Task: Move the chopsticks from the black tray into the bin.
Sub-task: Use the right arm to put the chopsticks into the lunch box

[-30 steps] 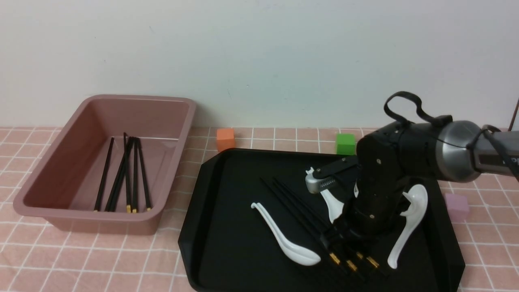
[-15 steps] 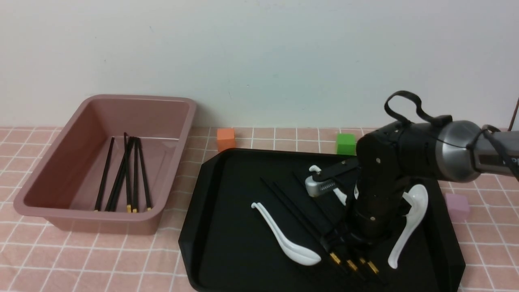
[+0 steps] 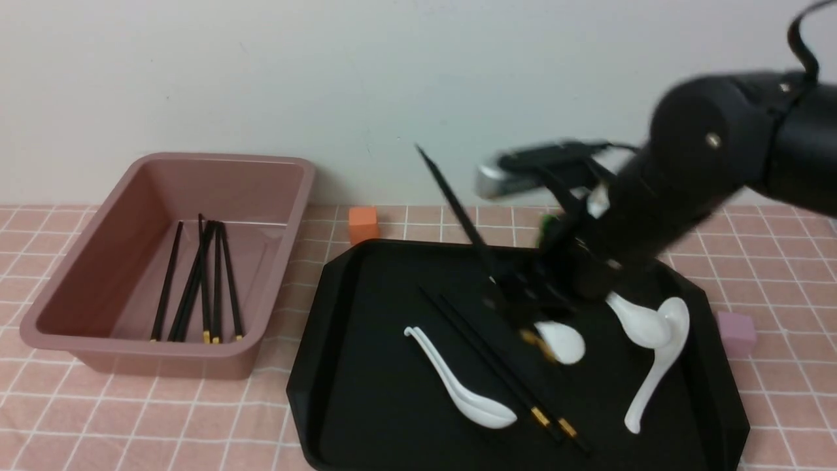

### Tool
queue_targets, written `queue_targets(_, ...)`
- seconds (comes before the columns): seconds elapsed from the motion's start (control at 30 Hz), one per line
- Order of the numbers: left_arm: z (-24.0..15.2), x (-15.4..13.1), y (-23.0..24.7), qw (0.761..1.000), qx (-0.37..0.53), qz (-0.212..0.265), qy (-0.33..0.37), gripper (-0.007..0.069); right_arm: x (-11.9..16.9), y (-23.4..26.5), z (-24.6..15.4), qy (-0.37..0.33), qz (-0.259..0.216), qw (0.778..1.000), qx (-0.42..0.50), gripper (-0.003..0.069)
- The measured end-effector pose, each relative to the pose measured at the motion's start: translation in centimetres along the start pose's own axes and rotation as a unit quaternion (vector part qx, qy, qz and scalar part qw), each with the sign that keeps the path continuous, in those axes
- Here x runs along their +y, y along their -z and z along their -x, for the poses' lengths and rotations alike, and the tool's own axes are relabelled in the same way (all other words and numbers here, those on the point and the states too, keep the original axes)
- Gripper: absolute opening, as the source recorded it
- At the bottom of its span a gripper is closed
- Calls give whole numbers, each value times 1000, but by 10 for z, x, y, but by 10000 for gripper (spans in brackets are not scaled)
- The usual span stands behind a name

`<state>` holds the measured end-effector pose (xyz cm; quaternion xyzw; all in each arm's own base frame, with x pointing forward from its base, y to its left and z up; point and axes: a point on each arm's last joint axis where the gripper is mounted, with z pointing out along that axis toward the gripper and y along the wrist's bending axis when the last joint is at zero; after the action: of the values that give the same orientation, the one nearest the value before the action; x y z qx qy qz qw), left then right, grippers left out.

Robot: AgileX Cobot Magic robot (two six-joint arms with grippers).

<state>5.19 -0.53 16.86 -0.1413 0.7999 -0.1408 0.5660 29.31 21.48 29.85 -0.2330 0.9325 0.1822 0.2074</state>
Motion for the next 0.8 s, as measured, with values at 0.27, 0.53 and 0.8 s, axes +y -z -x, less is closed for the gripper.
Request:
queue_targets(0.27,0,0,0,1000,0,0,0,239,97,-32,79,91,86,986,-111,142)
queue_targets(0.53,0,0,0,1000,0,0,0,239,116,-113,124,91,116,974,-170,142)
queue_targets(0.8,0,0,0,1000,0,0,0,239,109,-167,131,95,105,969,-202,278)
